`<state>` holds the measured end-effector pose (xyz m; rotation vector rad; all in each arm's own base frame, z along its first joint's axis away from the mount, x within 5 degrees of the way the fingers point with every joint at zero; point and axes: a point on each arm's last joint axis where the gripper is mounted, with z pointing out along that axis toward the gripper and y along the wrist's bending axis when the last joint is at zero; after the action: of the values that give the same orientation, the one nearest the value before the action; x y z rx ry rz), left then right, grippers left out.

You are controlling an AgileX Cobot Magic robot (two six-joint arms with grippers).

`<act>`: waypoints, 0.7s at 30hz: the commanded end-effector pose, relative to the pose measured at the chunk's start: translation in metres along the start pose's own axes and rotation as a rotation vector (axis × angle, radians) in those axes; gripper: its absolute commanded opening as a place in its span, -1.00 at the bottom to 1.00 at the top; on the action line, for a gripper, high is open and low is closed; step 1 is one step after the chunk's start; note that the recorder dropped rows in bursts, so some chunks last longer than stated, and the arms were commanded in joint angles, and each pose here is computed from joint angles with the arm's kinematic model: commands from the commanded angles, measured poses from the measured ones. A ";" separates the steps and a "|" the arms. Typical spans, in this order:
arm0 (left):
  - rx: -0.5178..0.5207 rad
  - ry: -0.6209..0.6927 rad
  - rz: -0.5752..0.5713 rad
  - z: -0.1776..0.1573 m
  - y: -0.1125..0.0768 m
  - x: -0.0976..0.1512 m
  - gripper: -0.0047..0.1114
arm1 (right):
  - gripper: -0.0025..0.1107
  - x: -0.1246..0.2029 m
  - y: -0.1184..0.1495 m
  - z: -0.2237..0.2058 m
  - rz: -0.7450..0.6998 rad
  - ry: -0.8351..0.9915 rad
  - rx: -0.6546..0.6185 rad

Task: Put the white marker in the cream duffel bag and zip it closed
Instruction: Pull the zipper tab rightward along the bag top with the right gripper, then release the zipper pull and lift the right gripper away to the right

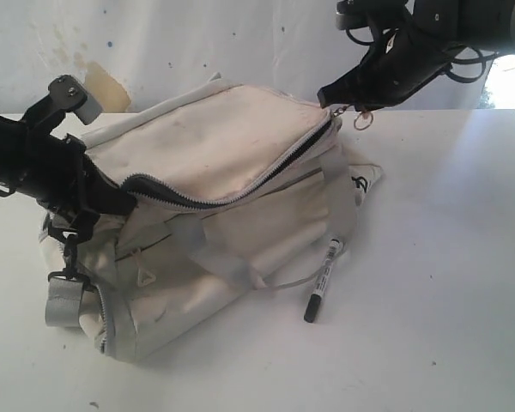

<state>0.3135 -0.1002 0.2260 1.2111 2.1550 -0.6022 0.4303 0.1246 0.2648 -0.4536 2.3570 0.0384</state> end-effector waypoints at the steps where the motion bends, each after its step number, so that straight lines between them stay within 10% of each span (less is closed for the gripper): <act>1: -0.010 0.003 0.013 -0.004 -0.001 0.000 -0.92 | -0.95 0.001 -0.006 0.000 0.011 -0.001 0.013; 13: -0.035 0.002 0.015 -0.005 0.002 0.000 -0.90 | -0.15 0.003 0.004 -0.011 0.158 0.056 -0.097; 21: -0.048 0.001 0.015 -0.005 0.003 0.000 -0.19 | -0.14 0.009 0.009 -0.037 0.180 0.189 -0.148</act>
<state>0.3150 -0.0979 0.2251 1.2176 2.1559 -0.5652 0.4059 0.1286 0.2763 -0.3472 2.5394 0.2377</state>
